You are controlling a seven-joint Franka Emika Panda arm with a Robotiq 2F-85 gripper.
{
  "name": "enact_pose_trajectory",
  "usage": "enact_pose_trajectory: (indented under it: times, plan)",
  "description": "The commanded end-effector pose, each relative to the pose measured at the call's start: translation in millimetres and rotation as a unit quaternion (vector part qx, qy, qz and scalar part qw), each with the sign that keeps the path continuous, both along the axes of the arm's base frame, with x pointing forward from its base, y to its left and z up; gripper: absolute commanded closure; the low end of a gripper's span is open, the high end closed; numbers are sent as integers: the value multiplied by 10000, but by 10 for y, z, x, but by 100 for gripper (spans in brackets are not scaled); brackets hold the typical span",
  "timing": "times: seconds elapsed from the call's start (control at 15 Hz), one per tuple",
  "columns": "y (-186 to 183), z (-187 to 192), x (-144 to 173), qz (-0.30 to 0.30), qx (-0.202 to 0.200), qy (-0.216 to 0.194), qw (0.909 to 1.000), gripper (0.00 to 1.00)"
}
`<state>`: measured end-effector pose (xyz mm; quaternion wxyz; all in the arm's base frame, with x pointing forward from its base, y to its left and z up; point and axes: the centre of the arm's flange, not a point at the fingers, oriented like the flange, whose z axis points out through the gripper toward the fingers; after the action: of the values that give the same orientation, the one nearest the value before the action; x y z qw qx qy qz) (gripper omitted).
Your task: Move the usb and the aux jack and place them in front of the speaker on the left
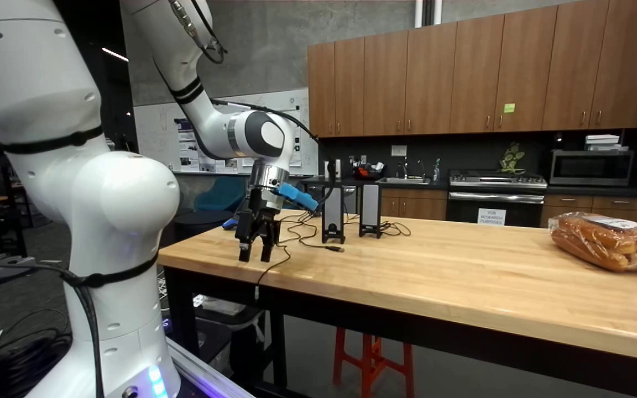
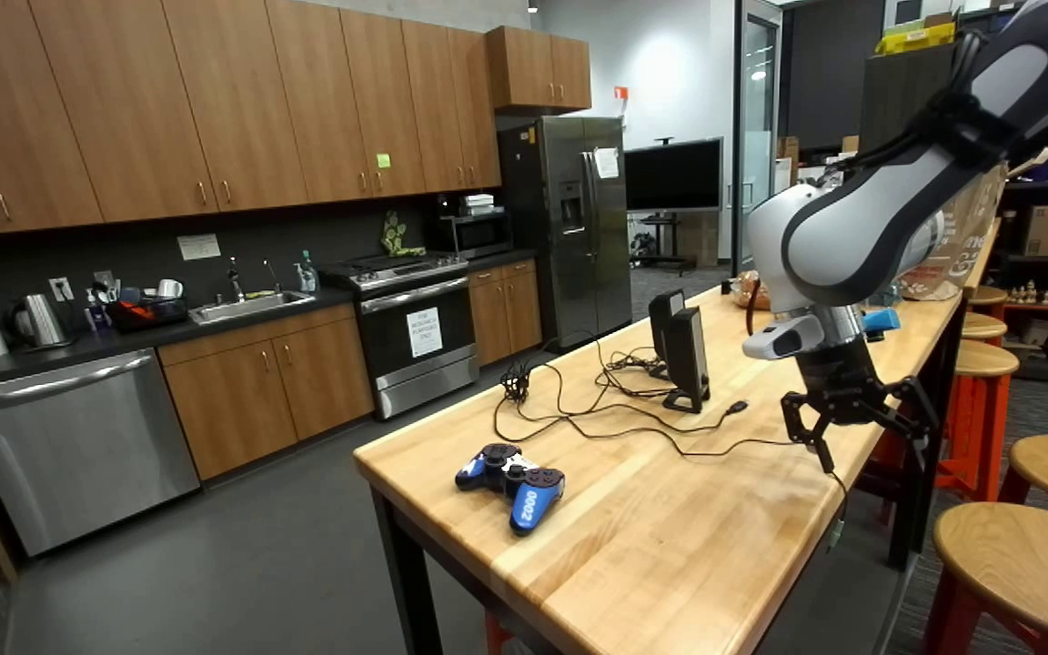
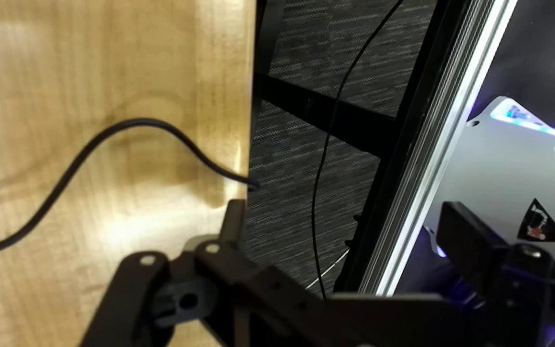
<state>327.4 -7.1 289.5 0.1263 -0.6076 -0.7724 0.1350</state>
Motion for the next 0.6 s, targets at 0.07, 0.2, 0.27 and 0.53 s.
enact_pose_trajectory:
  times: [0.07,0.2,0.27,0.53]
  plan:
    - [-16,-11,77,-1,-85,-179,9998,0]
    - [-30,20,134,50,35,-256,9997,0]
    - [-43,32,154,145,113,-253,9995,0]
    - [-112,70,227,780,376,-215,9960,0]
